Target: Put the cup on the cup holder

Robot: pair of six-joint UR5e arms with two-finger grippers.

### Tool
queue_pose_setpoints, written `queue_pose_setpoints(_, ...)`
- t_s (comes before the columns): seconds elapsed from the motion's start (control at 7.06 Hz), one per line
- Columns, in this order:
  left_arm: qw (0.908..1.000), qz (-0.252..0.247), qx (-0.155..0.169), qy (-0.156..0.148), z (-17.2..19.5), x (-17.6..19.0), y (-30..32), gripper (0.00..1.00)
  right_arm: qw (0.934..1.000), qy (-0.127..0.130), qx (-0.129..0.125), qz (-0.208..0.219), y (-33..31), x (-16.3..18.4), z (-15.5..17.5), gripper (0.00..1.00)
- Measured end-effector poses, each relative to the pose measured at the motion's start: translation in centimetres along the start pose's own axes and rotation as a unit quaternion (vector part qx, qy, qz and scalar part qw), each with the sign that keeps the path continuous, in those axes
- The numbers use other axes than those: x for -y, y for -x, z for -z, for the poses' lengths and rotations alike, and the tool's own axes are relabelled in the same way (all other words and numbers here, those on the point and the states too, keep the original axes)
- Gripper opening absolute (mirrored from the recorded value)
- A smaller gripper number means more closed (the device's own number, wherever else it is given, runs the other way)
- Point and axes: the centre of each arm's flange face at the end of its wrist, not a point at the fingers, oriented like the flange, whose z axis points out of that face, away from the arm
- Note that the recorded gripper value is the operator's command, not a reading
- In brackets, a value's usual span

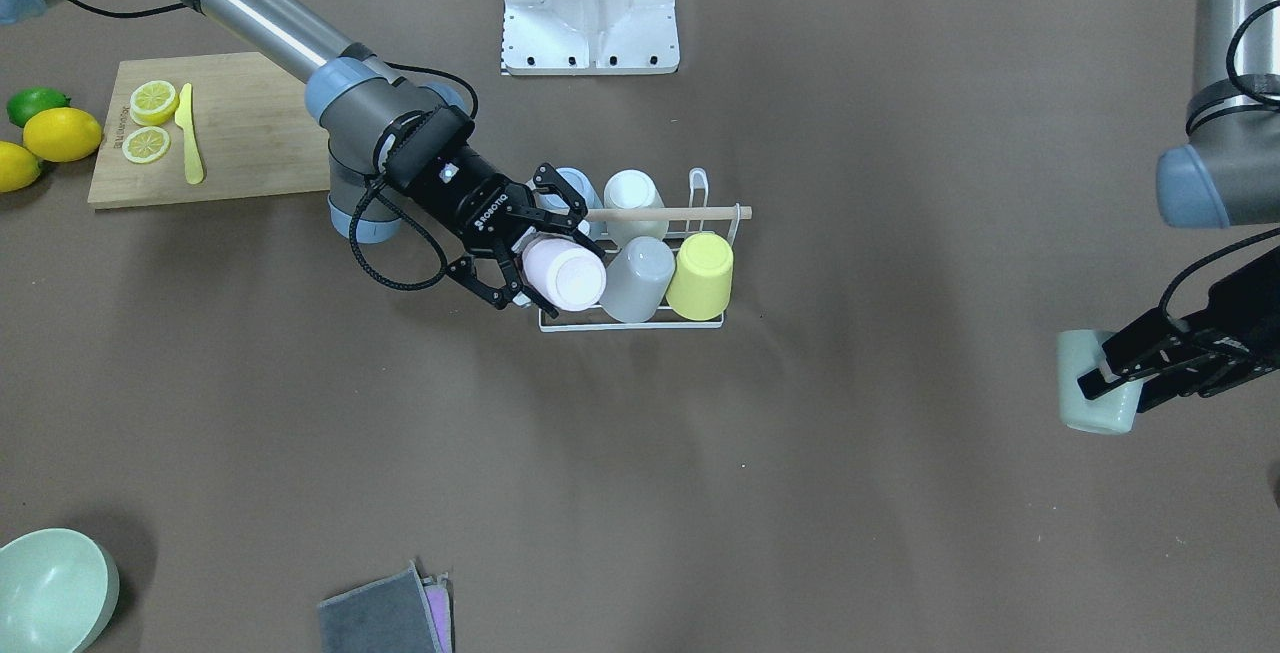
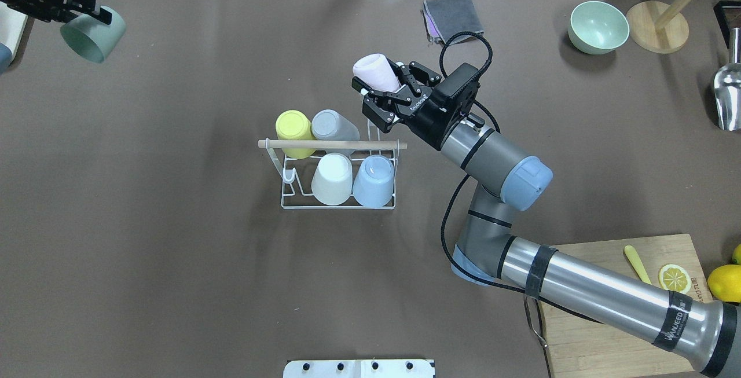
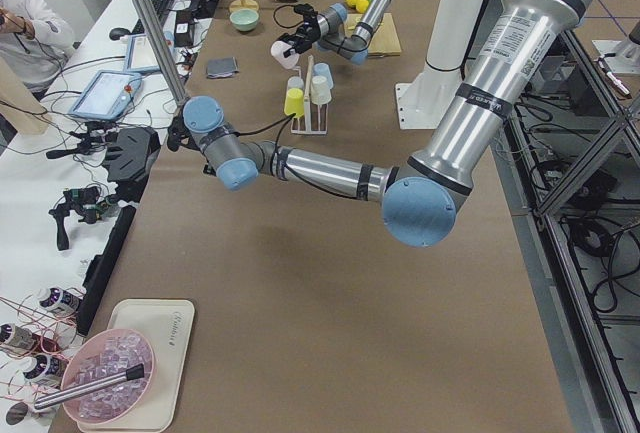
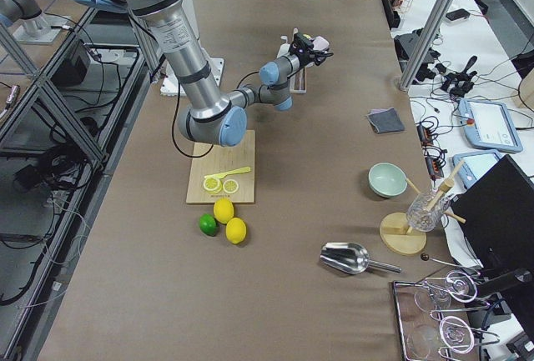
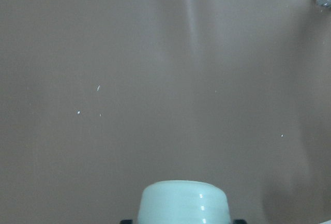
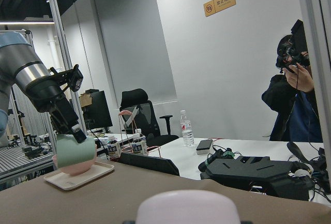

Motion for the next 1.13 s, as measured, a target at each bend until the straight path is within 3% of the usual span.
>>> queue_pose_setpoints(0.28, 0.9968, -0.016, -0.029, -0.073, 0.2, -0.3, -2.0, 0.00, 1.0000, 0.001, 0.003, -0.006, 0.9, -1.0, 0.3, 0.00)
queue_pose_setpoints(0.71, 0.9777, -0.027, -0.099, -0.183, -0.8, -1.8, -6.4, 0.00, 0.9999, 0.002, 0.008, -0.012, 1.6, -1.8, 0.7, 0.00)
queue_pose_setpoints(0.85, 0.9686, -0.029, -0.130, -0.210, -1.8, -2.8, -8.0, 0.00, 0.9999, 0.002, 0.009, -0.013, 1.7, -1.9, 0.8, 0.58)
queue_pose_setpoints(0.99, 0.9567, -0.031, -0.164, -0.238, -2.9, -4.3, -9.9, 0.00, 0.9998, 0.003, 0.011, -0.014, 1.7, -2.0, 0.9, 1.00)
queue_pose_setpoints(1.13, 0.9429, -0.027, -0.196, -0.268, -3.7, -5.9, -11.8, 0.00, 0.9998, 0.002, 0.012, -0.017, 1.8, -2.0, 0.9, 1.00)
